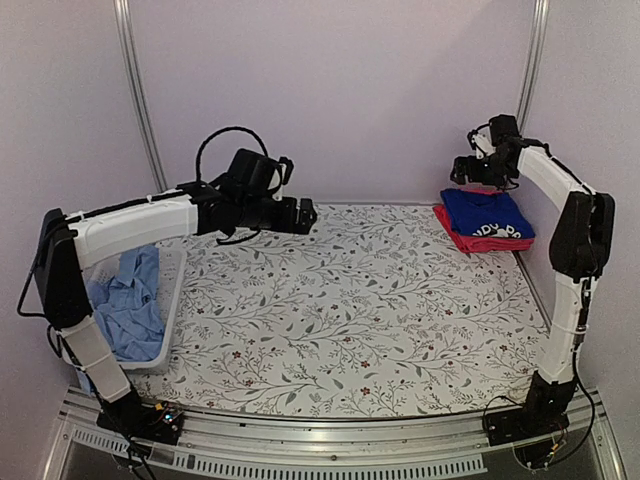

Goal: Fold and stack the mixed laundry pile
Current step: Pick up the crumpled shirt from the bin.

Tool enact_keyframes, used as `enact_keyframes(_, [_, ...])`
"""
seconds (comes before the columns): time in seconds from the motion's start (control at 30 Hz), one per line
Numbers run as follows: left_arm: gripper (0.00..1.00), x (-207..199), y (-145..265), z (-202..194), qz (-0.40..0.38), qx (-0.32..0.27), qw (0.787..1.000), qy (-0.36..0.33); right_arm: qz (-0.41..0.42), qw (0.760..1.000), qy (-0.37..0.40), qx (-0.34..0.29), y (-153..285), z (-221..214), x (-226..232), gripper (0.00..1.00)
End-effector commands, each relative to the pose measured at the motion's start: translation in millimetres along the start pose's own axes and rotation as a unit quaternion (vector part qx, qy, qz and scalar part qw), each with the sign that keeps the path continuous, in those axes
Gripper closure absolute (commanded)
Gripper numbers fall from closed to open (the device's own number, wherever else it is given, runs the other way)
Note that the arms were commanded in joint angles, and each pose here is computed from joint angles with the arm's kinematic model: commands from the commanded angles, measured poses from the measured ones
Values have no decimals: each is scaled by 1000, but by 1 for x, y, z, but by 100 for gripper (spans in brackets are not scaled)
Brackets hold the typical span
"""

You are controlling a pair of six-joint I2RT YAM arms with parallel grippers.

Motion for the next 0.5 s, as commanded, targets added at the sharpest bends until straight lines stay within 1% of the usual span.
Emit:
enact_keyframes(0.0, [0,54,50,24,61,5,992,109,63,997,-38,-34,43,6,12,1])
enact_keyframes(0.1, [0,92,90,13,123,10,976,181,105,992,-67,-23,53,-3,21,1])
enact_keyframes(0.13, [0,106,104,1,152,27,966,207,114,991,-72,-14,54,-7,24,1])
enact_keyframes(0.2, [0,129,134,-20,203,42,944,258,126,989,-76,0,55,-14,32,1])
enact_keyframes(0.23, [0,139,149,-34,231,55,929,283,128,989,-74,6,56,-17,36,1])
enact_keyframes(0.27, [0,149,164,-50,265,70,910,311,132,988,-74,10,56,-20,39,1])
enact_keyframes(0.33, [0,168,189,-85,328,106,864,366,149,986,-74,19,57,-26,49,1])
enact_keyframes(0.4, [0,175,207,-116,355,129,834,402,161,984,-73,32,57,-32,59,1])
enact_keyframes(0.47, [0,179,217,-145,367,146,809,434,171,982,-70,36,57,-37,68,1])
Point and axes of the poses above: each gripper's point midway between its finger pads, its own y axis back along the fingers, its own x axis along the line the jaws close on, z = x × y, the point moved 9 cm from there along y, back along the fingers
